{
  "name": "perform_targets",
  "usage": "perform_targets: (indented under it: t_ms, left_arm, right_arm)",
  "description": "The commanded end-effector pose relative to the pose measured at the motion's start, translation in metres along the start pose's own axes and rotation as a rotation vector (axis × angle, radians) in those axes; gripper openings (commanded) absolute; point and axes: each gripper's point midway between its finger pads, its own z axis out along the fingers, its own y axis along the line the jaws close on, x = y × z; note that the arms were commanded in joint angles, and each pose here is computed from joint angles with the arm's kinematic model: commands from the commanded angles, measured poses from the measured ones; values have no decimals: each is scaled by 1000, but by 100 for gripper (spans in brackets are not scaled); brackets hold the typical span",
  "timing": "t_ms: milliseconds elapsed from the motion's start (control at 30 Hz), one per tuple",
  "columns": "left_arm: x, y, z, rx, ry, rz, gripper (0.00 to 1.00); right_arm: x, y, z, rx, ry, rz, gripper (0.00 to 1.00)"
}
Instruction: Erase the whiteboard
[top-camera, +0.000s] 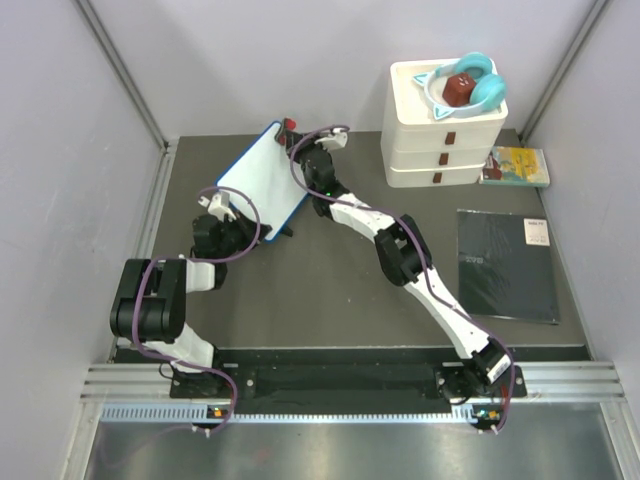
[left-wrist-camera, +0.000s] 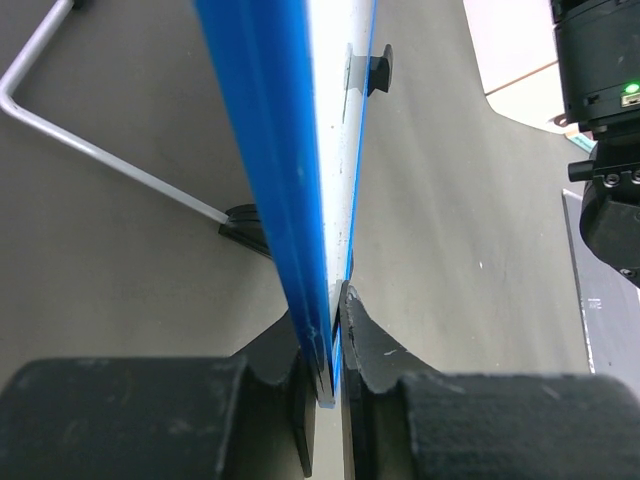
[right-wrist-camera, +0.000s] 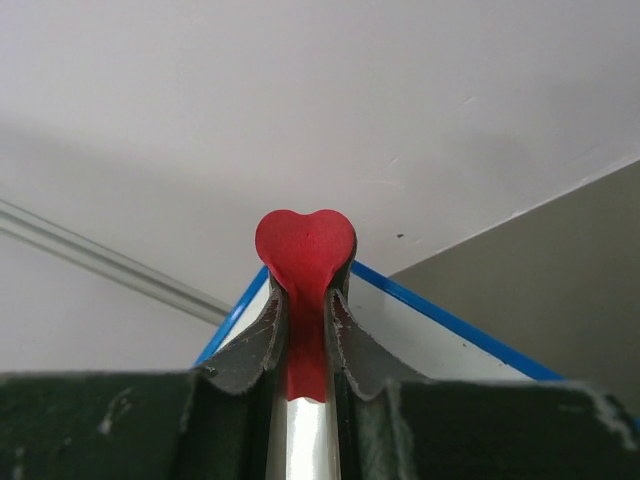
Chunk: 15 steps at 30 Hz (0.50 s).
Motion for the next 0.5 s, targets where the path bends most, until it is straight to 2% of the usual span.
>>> perform_targets:
  t_ms: [0,333,467]
  left_arm:
    - [106,23,-29,-93,373,-94,0]
    - [106,23,-29,-93,375,-93,0]
    - [106,22,-29,-90,376,-91,0]
  right_arm:
    - [-23,50,-2,-113,-111,116,0]
    - [-16,73,-10,-175,-88,111,0]
    - [-6,50,-9,-126,-86,62,0]
